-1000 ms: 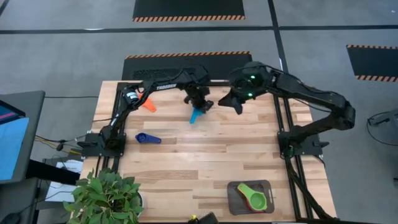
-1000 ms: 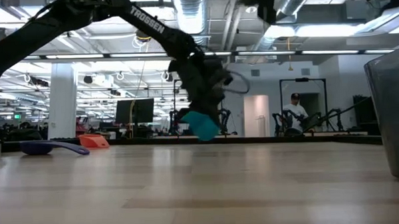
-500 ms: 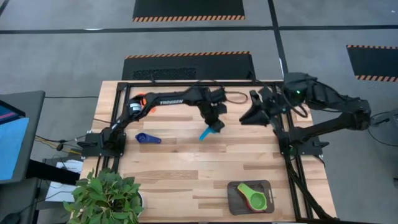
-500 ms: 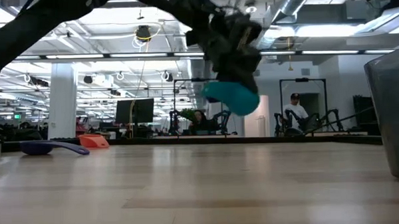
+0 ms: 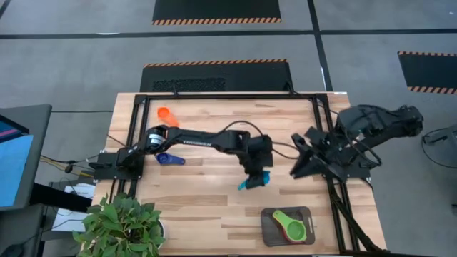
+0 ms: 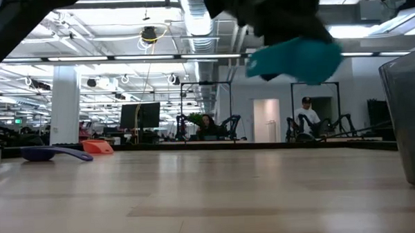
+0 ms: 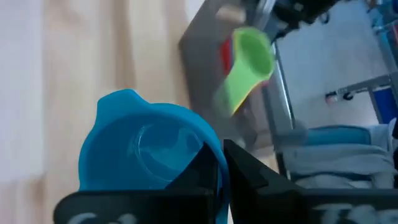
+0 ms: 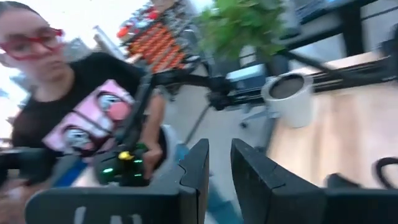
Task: Nest measuring cups in basket
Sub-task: Stack the light blue measuring cup on top of the green measuring cup in the black bin
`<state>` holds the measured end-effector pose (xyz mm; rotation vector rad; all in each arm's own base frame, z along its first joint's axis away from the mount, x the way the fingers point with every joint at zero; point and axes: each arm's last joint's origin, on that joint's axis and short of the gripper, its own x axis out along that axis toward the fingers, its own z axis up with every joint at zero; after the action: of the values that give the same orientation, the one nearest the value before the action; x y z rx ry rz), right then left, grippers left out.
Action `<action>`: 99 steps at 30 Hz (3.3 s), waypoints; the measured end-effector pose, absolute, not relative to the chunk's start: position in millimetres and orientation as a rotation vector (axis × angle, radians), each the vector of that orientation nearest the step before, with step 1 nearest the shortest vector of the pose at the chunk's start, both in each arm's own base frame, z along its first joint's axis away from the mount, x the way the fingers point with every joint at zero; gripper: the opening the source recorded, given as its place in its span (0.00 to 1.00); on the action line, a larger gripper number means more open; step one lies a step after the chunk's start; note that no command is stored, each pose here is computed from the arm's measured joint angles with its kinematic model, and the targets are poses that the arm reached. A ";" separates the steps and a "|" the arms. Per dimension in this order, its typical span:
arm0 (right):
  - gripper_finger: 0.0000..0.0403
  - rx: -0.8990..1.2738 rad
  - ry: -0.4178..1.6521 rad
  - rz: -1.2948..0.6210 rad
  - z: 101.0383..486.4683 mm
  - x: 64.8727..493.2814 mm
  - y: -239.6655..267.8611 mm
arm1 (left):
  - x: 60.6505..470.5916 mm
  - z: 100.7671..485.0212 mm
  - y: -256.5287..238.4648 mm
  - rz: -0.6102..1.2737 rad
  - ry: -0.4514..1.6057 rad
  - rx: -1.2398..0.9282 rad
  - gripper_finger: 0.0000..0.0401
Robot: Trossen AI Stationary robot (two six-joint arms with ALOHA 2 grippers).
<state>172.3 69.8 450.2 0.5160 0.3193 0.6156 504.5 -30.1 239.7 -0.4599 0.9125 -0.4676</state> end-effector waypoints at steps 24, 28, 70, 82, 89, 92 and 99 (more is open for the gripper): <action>0.23 0.496 0.311 1.029 461.9 133.0 130.4 | 520.2 275.2 -137.9 -0.169 0.381 -0.405 0.00; 0.23 0.414 0.162 1.092 471.0 128.8 134.2 | 515.9 275.8 -153.6 -0.179 0.375 -0.390 0.00; 0.23 0.264 -0.492 1.141 512.9 116.7 132.8 | 527.2 220.0 -193.1 -0.272 0.356 -0.162 0.00; 0.23 0.271 -0.490 1.121 512.9 117.2 132.5 | 530.8 211.1 -203.3 -0.363 0.288 -0.073 0.00; 0.23 0.271 -0.490 1.121 512.9 117.2 132.5 | 534.9 188.2 -208.1 -0.395 0.322 -0.161 0.00; 0.23 0.271 -0.490 1.121 512.9 117.2 132.5 | 534.6 188.2 -210.6 -0.383 0.309 -0.170 0.00; 0.23 0.225 -0.292 1.120 497.5 121.8 137.0 | 534.0 189.6 -212.0 -0.429 0.312 -0.188 0.00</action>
<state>121.8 137.0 497.5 0.2249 -0.2923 1.1203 534.0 -212.0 189.6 -0.1880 0.3120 -0.4293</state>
